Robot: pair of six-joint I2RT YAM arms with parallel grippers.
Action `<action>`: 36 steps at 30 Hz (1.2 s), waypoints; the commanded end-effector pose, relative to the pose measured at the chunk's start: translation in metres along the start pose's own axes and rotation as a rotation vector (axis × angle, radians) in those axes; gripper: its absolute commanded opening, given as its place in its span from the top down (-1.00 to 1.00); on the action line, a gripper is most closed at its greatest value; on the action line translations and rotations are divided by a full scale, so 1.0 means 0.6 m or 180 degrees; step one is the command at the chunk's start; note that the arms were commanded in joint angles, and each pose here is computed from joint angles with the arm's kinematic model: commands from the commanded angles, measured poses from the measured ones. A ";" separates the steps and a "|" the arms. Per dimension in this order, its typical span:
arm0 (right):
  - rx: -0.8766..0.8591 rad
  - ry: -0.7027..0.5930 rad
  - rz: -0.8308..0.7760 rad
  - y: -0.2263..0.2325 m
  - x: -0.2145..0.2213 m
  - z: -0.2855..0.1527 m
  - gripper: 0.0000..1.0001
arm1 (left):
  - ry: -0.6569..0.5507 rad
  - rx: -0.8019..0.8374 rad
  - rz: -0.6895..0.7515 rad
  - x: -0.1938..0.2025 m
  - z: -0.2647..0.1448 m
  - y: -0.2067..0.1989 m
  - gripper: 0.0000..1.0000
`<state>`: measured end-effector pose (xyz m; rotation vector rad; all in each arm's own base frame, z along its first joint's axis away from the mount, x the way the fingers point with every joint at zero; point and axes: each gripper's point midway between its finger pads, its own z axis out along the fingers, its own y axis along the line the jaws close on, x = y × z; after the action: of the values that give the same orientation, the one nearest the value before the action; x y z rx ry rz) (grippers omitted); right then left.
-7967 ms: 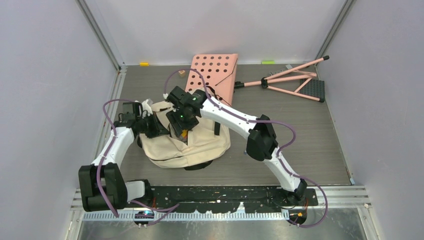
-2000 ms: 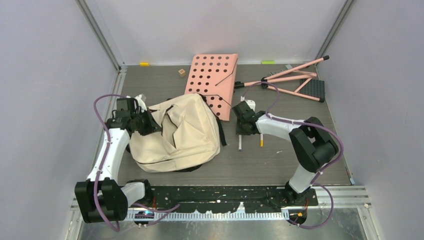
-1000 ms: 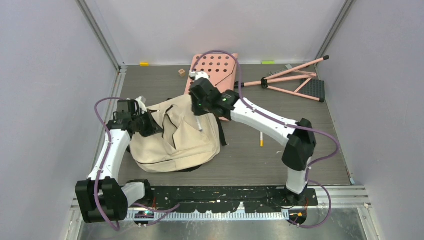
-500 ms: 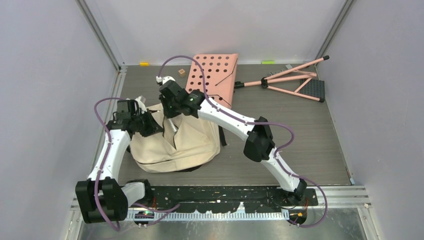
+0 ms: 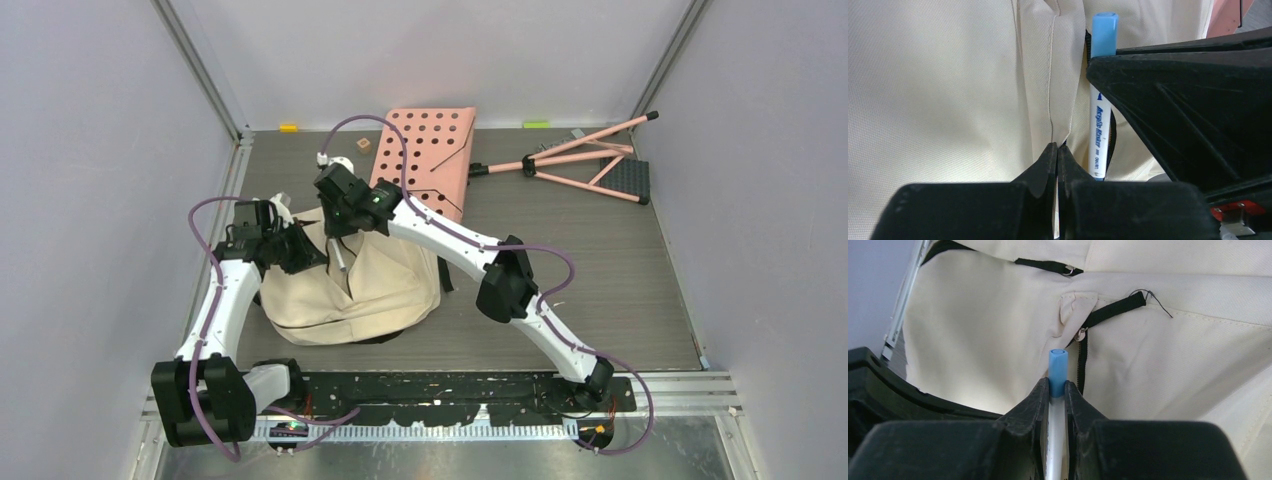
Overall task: Pack the student bag
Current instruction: Place the stationery in the student bag, then pick up the stationery from the center of the board.
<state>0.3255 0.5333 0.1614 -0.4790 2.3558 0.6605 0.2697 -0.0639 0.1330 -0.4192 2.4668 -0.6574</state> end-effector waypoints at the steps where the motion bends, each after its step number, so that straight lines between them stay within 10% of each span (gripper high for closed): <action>1: 0.0002 -0.0041 0.0275 0.014 -0.008 -0.006 0.99 | -0.0140 0.0139 0.0050 -0.015 -0.009 -0.016 1.00; 8: 0.0020 0.0057 0.0249 0.012 0.009 -0.007 0.97 | -0.0142 0.0154 0.0038 -0.020 -0.008 -0.019 1.00; 16: -0.0025 0.0012 0.0144 0.018 -0.001 -0.022 0.21 | -0.0158 0.0119 0.0059 -0.019 -0.010 -0.015 1.00; 25: -0.0158 -0.0465 -0.0324 0.033 -0.082 -0.117 0.02 | -0.0183 -0.0001 0.0147 -0.024 -0.020 -0.005 1.00; 36: 0.0747 -0.0517 -0.0491 -0.185 -0.079 -0.219 -0.19 | -0.0140 -0.0066 0.0184 -0.024 -0.019 0.001 1.00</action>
<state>0.3220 0.4406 0.2265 -0.5652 2.2269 0.4610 0.2682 -0.0574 0.1301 -0.4033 2.4780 -0.6151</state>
